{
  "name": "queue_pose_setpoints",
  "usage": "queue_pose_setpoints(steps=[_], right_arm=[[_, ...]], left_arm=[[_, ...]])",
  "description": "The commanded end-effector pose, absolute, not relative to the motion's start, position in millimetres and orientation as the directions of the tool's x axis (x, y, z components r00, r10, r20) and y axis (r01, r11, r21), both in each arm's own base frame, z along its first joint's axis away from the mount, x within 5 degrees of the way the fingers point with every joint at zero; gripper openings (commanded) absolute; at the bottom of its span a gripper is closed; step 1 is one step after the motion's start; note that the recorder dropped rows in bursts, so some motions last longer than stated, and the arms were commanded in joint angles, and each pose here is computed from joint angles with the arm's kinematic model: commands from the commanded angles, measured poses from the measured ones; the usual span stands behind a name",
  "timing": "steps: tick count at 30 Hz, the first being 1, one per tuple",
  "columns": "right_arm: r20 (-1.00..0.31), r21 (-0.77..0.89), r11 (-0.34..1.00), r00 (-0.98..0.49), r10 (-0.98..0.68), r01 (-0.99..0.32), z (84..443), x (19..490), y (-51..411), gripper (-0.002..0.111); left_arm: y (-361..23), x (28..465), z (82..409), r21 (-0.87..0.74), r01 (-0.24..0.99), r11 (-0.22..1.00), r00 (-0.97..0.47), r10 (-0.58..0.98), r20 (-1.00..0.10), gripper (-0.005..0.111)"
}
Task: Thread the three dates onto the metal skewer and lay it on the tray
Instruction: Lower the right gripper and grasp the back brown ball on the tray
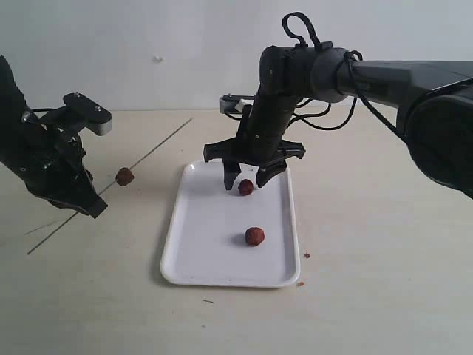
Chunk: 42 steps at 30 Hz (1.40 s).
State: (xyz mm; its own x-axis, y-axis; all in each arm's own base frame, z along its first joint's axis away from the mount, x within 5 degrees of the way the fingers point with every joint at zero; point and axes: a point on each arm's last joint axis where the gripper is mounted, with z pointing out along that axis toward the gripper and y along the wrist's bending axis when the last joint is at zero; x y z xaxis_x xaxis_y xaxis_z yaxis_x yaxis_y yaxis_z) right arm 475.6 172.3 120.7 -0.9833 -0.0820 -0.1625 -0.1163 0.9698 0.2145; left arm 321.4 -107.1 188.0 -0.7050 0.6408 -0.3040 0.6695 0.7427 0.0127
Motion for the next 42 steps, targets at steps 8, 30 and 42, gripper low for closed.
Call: queue_pose_setpoints(steps=[8, 30, 42], right_arm=[[-0.147, 0.207, 0.969, -0.983, -0.107, -0.137, 123.2, 474.5, 171.3, 0.049], [-0.167, 0.171, 0.972, -0.977, -0.132, -0.161, 122.8, 476.3, 168.5, 0.04], [-0.126, 0.218, 0.966, -0.985, -0.114, -0.14, 123.1, 472.4, 172.1, 0.036]], left_arm=[[-109.8, 324.7, 192.0, -0.009, 0.641, 0.767, -0.722, 0.599, -0.347, 0.0], [-111.3, 325.4, 192.6, -0.023, 0.63, 0.776, -0.729, 0.581, -0.363, 0.0], [-111.8, 325.3, 192.7, -0.031, 0.626, 0.779, -0.732, 0.574, -0.366, 0.0]])
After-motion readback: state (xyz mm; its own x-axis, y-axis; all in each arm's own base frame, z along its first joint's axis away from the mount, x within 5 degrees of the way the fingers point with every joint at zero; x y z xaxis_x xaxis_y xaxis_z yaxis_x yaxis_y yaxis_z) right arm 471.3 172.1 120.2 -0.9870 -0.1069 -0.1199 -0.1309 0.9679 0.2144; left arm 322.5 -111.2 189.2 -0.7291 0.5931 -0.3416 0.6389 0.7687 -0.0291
